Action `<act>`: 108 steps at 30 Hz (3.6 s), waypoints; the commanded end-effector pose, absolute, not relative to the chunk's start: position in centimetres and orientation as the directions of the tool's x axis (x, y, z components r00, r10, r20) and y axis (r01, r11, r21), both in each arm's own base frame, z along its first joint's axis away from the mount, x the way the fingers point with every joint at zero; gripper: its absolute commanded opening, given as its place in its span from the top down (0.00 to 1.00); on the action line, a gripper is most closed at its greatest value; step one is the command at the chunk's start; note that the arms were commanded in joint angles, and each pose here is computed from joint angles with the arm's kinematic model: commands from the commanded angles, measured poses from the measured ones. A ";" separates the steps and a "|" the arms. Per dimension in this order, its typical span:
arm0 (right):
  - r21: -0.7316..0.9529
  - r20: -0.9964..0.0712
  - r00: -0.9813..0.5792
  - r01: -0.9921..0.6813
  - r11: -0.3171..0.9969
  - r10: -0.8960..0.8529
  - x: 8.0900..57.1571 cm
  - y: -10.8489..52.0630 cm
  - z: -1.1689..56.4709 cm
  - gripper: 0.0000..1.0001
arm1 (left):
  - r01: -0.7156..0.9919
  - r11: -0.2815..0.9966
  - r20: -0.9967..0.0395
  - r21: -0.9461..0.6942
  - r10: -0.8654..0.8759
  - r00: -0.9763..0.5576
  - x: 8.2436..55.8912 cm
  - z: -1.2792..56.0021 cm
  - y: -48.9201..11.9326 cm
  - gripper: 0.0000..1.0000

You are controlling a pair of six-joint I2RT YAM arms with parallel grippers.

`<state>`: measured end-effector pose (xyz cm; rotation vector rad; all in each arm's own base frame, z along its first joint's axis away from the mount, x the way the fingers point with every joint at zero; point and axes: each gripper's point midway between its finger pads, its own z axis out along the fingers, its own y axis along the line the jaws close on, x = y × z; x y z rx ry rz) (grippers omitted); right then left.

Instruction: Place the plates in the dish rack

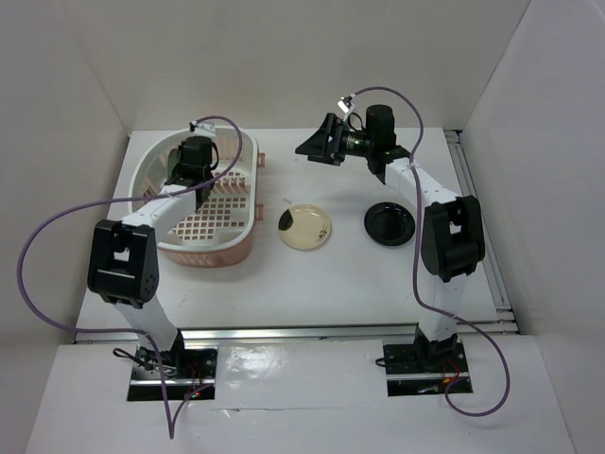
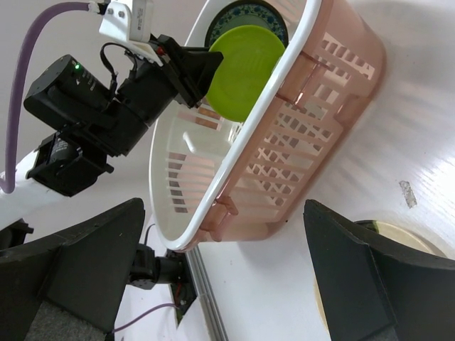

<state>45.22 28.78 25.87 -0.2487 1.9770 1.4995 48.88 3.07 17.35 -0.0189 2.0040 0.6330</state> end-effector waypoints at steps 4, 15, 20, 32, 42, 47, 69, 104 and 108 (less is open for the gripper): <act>0.751 -0.656 -0.721 -0.592 0.293 0.223 44.0 29.0 29.4 0.00 | -0.290 0.877 -0.859 0.382 0.222 -0.462 50.5 18.4 2.5 0.67; 0.760 -0.644 -0.733 -0.579 0.297 0.219 44.1 29.1 28.8 0.00 | -0.291 0.879 -0.858 0.377 0.213 -0.467 50.8 17.9 2.4 0.65; 0.760 -0.644 -0.733 -0.579 0.297 0.219 44.1 29.1 28.8 0.00 | -0.306 0.870 -0.853 0.388 0.213 -0.476 50.7 17.3 2.7 0.67; 0.764 -0.638 -0.739 -0.572 0.299 0.218 44.3 29.1 28.4 0.00 | -0.289 0.848 -0.836 0.444 0.275 -0.475 51.8 17.2 3.0 0.64; 0.780 -0.617 -0.758 -0.553 0.295 0.211 44.4 29.3 27.4 0.00 | -0.291 0.838 -0.841 0.462 0.309 -0.444 52.4 18.5 3.0 0.58; 0.786 -0.610 -0.763 -0.550 0.282 0.213 44.5 29.4 27.4 0.00 | -0.287 0.834 -0.844 0.471 0.333 -0.420 52.7 19.5 3.0 0.57; 0.799 -0.595 -0.774 -0.539 0.266 0.217 44.9 29.7 27.2 0.00 | -0.266 0.843 -0.825 0.468 0.309 -0.473 51.9 17.4 2.9 0.70; 0.829 -0.551 -0.803 -0.496 0.258 0.228 44.6 29.7 26.3 0.00 | -0.060 0.853 -0.770 0.519 0.435 -0.467 54.2 16.0 1.3 1.00; 0.831 -0.548 -0.803 -0.494 0.253 0.232 44.6 29.7 26.2 0.00 | -0.015 0.844 -0.754 0.537 0.472 -0.457 53.9 15.5 0.9 1.00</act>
